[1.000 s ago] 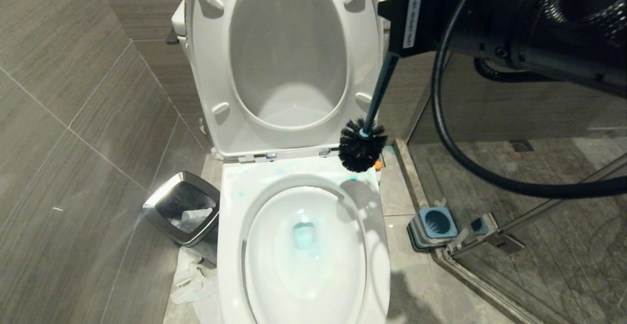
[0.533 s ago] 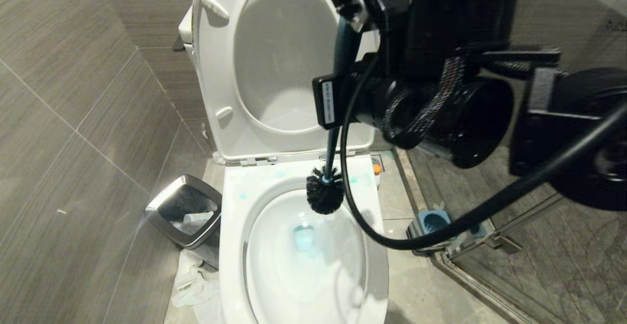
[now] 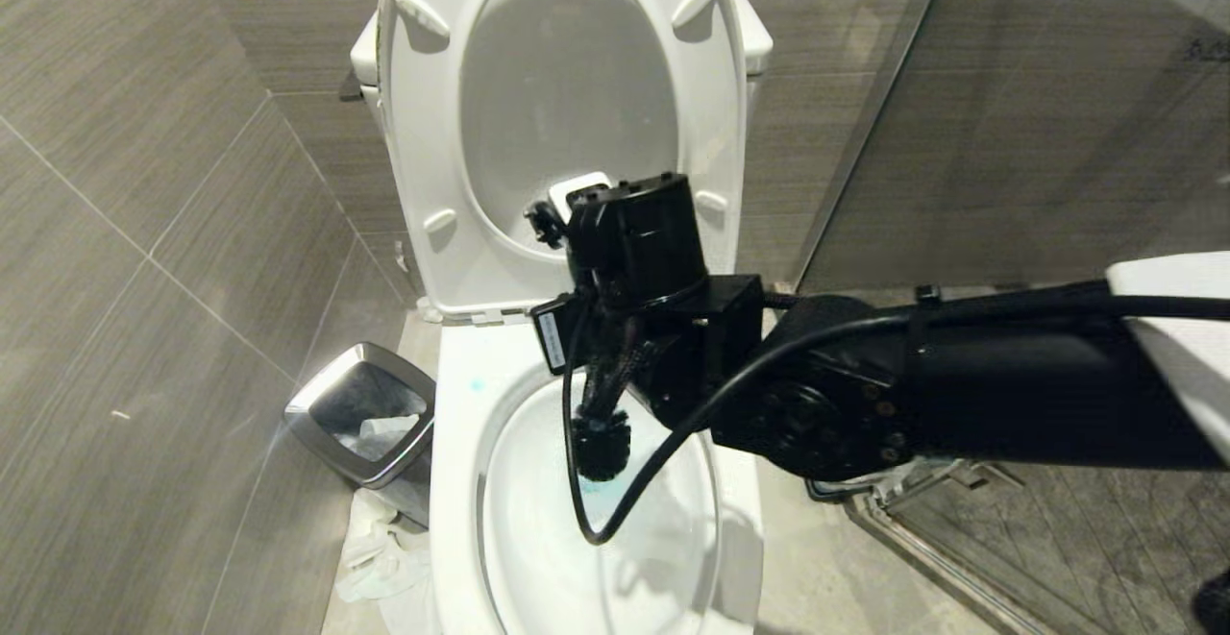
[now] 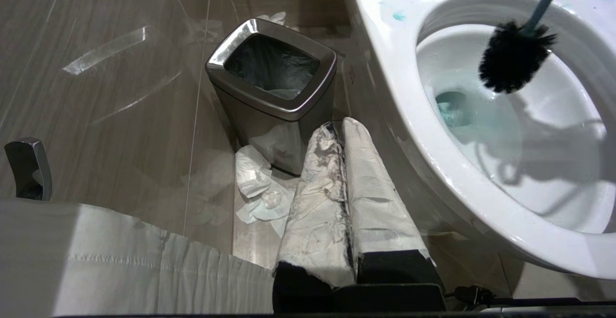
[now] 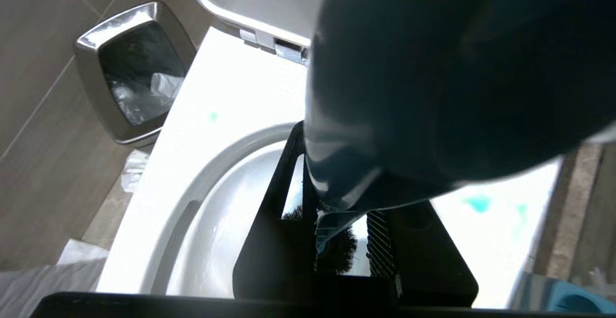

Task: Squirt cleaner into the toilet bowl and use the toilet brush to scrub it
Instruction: Scrub the toilet bowl

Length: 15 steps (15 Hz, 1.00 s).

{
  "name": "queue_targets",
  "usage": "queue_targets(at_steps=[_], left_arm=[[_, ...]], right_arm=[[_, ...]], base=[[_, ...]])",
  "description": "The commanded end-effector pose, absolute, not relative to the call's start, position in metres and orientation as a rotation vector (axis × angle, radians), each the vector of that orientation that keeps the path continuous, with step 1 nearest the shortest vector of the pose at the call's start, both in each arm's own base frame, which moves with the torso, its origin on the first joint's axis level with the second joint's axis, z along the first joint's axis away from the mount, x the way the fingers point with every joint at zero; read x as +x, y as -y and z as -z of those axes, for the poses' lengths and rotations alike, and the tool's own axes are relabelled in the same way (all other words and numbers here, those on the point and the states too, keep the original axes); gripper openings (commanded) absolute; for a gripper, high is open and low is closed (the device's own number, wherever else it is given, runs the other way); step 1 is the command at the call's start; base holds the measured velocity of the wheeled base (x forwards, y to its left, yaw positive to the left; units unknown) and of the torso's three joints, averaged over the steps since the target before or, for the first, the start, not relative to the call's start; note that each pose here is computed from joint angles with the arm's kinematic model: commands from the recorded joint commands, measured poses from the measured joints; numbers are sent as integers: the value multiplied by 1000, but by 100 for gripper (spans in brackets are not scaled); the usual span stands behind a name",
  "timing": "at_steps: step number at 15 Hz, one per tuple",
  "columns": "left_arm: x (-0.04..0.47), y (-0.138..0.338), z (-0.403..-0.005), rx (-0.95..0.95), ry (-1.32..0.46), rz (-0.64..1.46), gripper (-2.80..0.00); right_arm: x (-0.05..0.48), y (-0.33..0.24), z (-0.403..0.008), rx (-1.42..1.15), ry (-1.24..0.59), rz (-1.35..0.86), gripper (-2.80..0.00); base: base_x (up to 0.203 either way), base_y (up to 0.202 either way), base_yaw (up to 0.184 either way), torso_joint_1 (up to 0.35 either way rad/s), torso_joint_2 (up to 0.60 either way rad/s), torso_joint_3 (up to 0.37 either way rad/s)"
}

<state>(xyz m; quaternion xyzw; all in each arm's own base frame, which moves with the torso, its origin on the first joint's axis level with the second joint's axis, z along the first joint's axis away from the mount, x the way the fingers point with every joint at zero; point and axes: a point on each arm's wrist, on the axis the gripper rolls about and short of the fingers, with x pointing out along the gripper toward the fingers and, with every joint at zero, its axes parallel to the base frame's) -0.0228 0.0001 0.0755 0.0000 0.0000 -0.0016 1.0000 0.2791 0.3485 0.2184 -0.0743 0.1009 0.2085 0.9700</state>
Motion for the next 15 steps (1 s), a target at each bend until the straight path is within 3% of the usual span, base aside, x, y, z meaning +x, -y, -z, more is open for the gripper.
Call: queue_targets(at_steps=[1,13,15], left_arm=[[-23,0,-75,0,0,3,-280],[-23,0,-75,2,0,3,-280],[-23,0,-75,2,0,3,-280]], right_arm=[[300,-365,-177,-180,-238,-403,-280],[376,-387,-61,-227,-313,-323,-280],[376,-387,-63,-223,-309,-320,-280]], base=[[0,0,0,0,0,0],[0,0,0,0,0,0],[0,0,0,0,0,0]])
